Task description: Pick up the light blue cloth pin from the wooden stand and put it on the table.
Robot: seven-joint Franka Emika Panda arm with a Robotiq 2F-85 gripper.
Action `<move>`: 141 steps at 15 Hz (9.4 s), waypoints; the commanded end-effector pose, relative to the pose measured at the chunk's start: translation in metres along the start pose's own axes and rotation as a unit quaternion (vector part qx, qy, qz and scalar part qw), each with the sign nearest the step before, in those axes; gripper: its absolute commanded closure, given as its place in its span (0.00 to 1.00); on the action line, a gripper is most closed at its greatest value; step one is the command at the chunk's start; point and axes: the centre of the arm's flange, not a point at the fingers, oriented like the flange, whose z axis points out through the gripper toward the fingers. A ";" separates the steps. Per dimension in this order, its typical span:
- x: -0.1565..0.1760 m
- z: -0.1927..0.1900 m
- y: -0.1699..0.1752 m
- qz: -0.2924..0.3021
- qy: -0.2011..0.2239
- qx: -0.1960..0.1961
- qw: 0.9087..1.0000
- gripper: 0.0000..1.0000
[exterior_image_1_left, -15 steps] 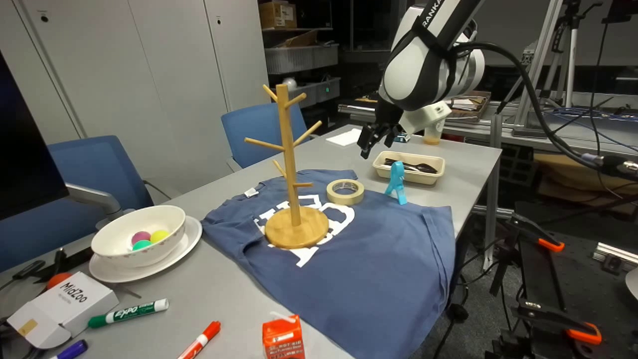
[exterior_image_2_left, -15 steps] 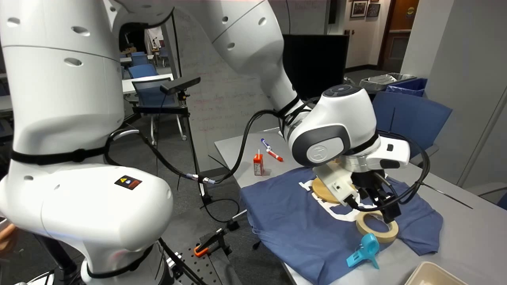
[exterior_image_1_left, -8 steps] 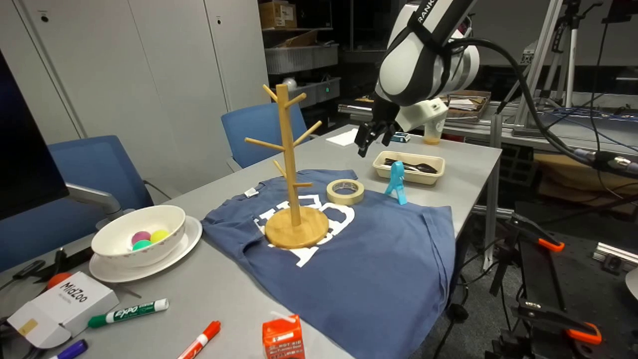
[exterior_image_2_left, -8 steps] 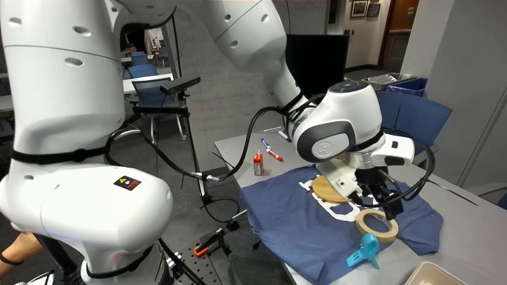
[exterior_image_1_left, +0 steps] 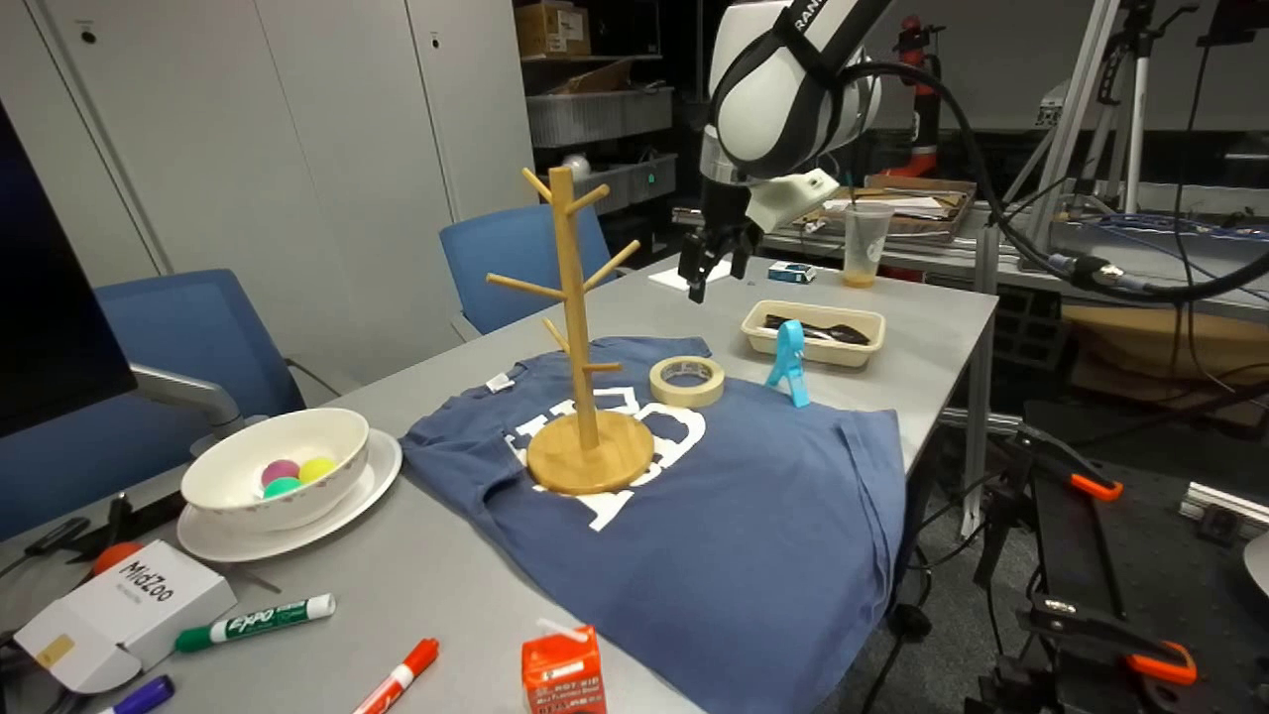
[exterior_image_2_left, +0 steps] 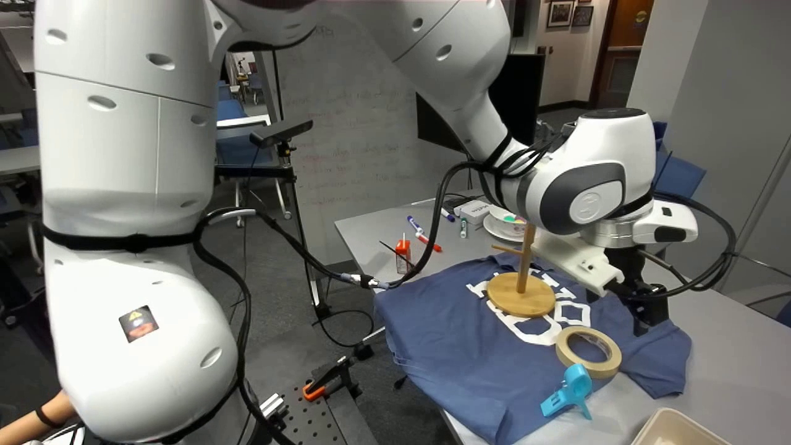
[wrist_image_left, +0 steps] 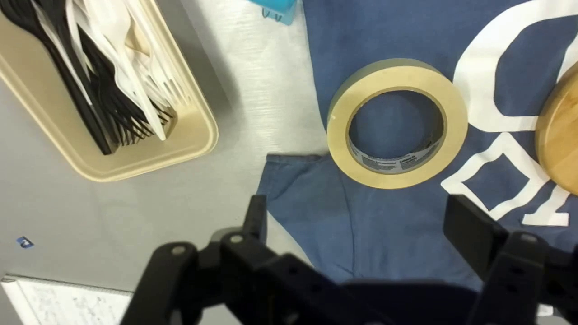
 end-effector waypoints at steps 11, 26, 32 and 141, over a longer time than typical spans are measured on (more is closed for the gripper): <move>0.026 0.097 -0.009 -0.020 -0.074 0.039 0.996 0.00; 0.028 0.133 0.000 -0.010 -0.082 0.034 0.996 0.36; 0.029 0.136 0.000 -0.010 -0.081 0.034 0.996 0.84; -0.124 -0.243 -0.061 -0.120 0.185 0.150 0.964 0.00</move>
